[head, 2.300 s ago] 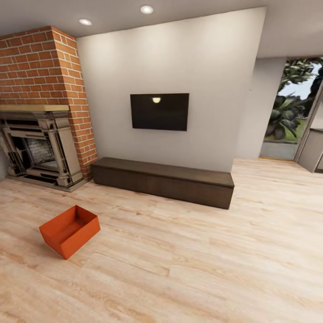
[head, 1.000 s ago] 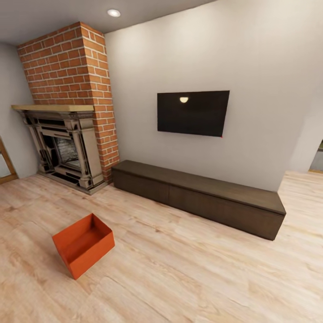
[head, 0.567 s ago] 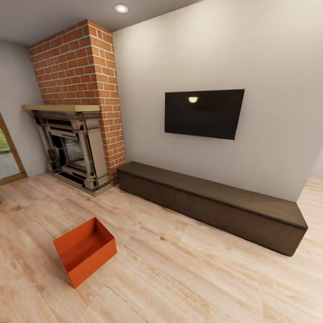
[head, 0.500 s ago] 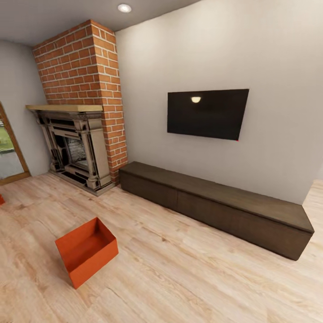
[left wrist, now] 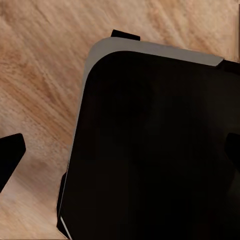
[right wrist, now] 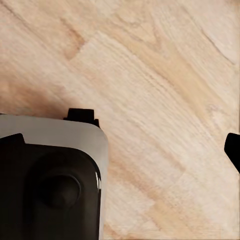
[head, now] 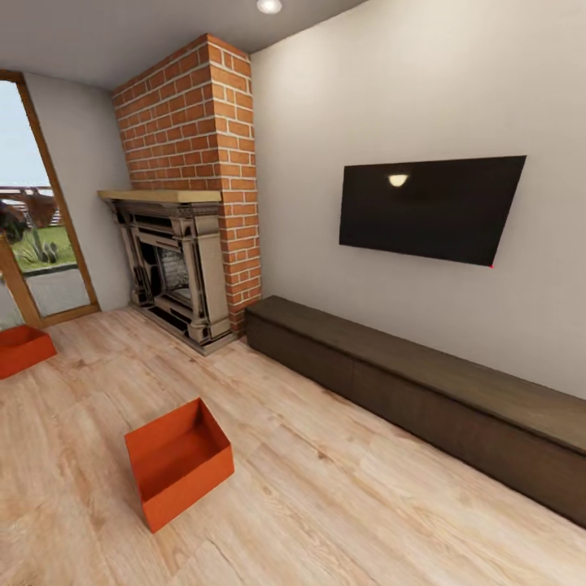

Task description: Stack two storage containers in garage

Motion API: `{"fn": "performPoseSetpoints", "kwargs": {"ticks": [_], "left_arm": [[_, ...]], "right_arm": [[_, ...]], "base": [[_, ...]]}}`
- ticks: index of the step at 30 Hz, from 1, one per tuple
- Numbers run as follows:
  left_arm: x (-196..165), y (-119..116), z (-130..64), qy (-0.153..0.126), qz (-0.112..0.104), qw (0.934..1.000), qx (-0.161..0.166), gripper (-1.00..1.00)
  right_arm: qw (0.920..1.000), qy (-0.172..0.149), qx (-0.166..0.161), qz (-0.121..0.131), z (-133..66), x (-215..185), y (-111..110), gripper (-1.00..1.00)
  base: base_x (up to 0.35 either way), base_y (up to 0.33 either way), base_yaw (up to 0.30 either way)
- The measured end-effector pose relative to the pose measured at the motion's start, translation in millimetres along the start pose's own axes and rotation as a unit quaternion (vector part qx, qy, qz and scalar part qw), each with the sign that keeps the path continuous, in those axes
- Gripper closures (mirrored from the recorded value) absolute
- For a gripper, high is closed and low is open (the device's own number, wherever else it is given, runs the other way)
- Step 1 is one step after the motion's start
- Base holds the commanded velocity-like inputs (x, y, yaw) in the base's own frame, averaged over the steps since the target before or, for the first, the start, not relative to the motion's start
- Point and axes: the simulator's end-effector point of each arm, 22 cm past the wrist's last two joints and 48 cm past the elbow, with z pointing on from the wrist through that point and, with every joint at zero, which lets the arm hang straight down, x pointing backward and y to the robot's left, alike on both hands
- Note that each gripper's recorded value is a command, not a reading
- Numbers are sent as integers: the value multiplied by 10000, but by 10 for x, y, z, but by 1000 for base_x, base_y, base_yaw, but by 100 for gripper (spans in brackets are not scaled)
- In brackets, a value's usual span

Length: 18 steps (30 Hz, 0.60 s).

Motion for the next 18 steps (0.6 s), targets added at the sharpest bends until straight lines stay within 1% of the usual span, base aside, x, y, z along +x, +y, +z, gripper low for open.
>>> {"fn": "performPoseSetpoints", "kwargs": {"ticks": [9, 18], "left_arm": [[-1, 0, 0, -2, 0, 10000, 0, -100], [-1, 0, 0, -2, -2, 10000, 0, -100]], "right_arm": [[10000, 7, 10, 52, 0, 3, -4, -100], [10000, 3, 6, 20, 0, 2, -5, -100]], "base": [[322, -74, 270], [322, -74, 270]]}}
